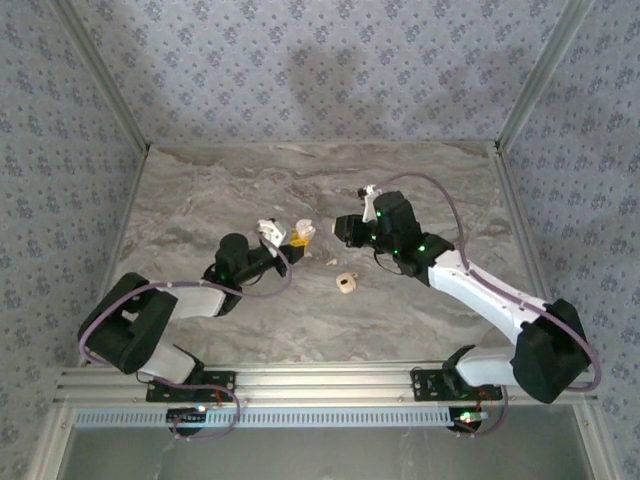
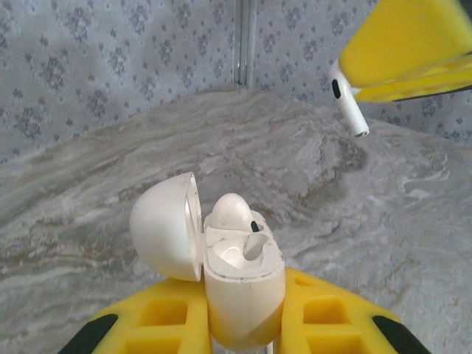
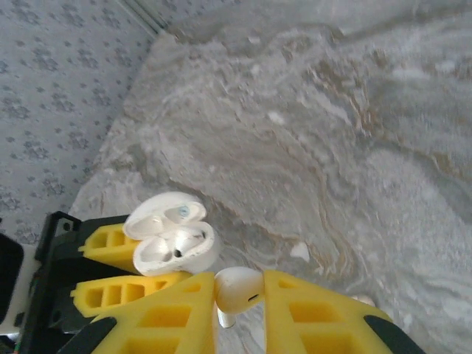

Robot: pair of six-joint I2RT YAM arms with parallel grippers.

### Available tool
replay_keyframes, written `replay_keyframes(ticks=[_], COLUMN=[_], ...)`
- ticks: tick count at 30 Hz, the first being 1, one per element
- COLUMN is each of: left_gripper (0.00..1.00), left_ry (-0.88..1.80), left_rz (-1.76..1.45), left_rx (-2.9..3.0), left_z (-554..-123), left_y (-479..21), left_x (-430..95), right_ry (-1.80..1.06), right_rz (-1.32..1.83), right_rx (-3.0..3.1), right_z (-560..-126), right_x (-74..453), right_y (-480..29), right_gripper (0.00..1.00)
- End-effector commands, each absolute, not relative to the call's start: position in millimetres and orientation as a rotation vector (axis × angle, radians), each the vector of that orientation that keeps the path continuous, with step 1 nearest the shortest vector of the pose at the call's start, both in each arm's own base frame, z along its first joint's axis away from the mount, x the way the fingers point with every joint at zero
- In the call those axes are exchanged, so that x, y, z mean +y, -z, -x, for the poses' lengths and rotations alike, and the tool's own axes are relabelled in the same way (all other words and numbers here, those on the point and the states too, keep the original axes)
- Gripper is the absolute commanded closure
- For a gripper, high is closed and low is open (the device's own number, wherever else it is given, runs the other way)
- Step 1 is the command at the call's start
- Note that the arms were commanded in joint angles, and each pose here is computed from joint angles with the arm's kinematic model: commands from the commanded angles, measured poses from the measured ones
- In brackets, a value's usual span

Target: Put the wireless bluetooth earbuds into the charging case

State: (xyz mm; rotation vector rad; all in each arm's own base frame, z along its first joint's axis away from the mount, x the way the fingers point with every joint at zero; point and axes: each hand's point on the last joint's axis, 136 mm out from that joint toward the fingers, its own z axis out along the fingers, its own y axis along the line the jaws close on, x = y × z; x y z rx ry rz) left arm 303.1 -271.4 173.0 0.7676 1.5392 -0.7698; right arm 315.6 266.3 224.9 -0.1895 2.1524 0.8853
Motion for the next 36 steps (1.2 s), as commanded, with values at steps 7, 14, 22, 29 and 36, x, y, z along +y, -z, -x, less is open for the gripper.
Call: replay_keyframes(ticks=[7,14,22,29,36], left_gripper=[0.87,0.87,0.87,0.87,0.87], left_ry=[0.823,0.834,0.839,0.838,0.841], left_rz=[-0.785,-0.78,-0.764,-0.761,-0.747], left_rx=[1.412,1.402,1.387,1.372,1.354], left_z=[-304.2,-304.4,-304.0,-303.9,-304.9], left_y=[-208.2,-213.3,-219.4,-225.8,-231.8], left_x=[-288.7,-291.7,-292.8,-293.1,-293.1], right_ry=[-0.858,-0.881,-0.906,-0.897,-0.882], right_rz=[0.301,0.363,0.41,0.424,0.424], right_rx=[1.986,1.945,1.948,1.968,1.989], right_z=[-320.9,-321.2,-319.7,-320.3,-321.0], right_x=[278.4,294.9,313.5,318.2,317.5], right_y=[-264.4,-277.1,-273.8,-264.0,-254.8], right_gripper=[0.77,0.77,0.77,0.77,0.78])
